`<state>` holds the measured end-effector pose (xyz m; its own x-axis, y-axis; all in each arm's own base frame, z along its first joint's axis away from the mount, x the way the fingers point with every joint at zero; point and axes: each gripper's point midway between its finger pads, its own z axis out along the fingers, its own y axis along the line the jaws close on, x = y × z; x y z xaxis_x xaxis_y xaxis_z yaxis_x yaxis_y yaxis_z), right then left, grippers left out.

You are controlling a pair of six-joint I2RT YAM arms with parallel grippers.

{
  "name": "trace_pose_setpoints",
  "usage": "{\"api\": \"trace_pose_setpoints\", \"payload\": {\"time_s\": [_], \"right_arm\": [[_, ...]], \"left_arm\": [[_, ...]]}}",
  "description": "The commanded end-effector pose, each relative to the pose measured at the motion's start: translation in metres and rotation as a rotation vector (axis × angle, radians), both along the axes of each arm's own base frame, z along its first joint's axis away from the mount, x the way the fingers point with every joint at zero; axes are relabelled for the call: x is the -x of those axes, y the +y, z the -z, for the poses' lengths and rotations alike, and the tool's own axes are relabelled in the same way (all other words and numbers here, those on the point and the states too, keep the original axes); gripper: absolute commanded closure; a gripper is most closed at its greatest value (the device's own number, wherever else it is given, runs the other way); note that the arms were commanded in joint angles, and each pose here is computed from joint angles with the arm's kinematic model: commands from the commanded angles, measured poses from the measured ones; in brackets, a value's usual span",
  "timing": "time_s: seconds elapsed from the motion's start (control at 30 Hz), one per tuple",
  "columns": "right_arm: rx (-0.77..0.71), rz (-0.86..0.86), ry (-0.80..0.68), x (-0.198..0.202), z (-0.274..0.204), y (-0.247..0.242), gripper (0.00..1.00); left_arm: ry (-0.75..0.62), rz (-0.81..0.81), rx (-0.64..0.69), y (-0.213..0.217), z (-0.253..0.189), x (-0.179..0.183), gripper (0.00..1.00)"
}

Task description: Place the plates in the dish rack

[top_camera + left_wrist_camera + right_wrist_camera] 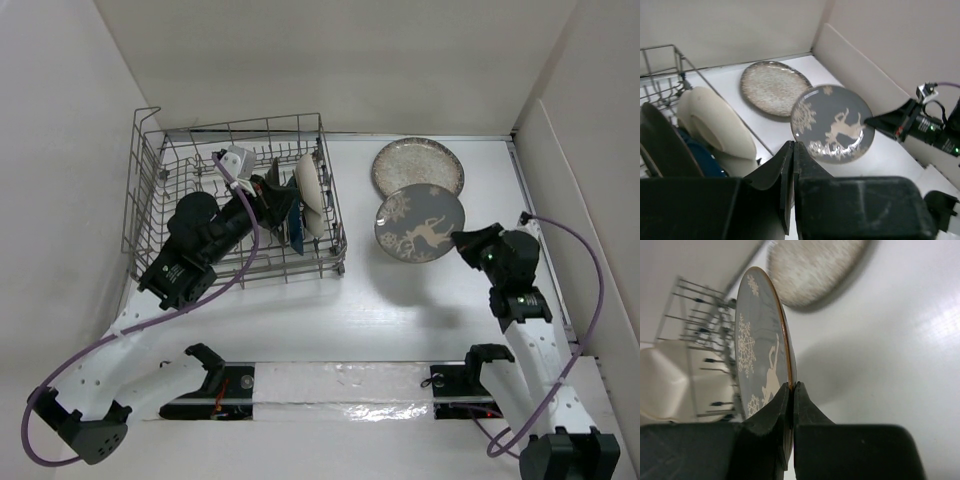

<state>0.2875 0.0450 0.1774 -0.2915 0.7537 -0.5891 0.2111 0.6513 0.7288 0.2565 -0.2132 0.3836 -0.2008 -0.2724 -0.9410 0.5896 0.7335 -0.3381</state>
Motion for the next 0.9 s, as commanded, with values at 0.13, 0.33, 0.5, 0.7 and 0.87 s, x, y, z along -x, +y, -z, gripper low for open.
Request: {"api": "trace_pose_setpoints", "payload": {"time_s": [0.13,0.33,0.5,0.7,0.87], "right_arm": [[-0.024,-0.069,-0.547,0.002,-0.202,0.012,1.0],[-0.159,-0.291,-0.646,-0.008,-0.239,0.05,1.0],[-0.26,-0.461,-0.696,-0.013,-0.258,0.085,1.0],[-0.349,-0.634,-0.703,-0.014,-0.266,0.142,1.0],[-0.388,-0.703,-0.691,-0.013,-0.262,0.169,1.0]], "left_arm": [[-0.106,0.2,0.082,-0.017,-0.032,0.031,1.0],[-0.075,0.236,0.074,-0.025,-0.024,0.028,0.34],[-0.039,0.237,0.07,-0.03,-0.015,0.021,0.33],[0.046,0.207,0.034,-0.036,0.006,0.006,0.29],[0.12,0.063,-0.036,-0.024,0.029,-0.02,0.29]]}}
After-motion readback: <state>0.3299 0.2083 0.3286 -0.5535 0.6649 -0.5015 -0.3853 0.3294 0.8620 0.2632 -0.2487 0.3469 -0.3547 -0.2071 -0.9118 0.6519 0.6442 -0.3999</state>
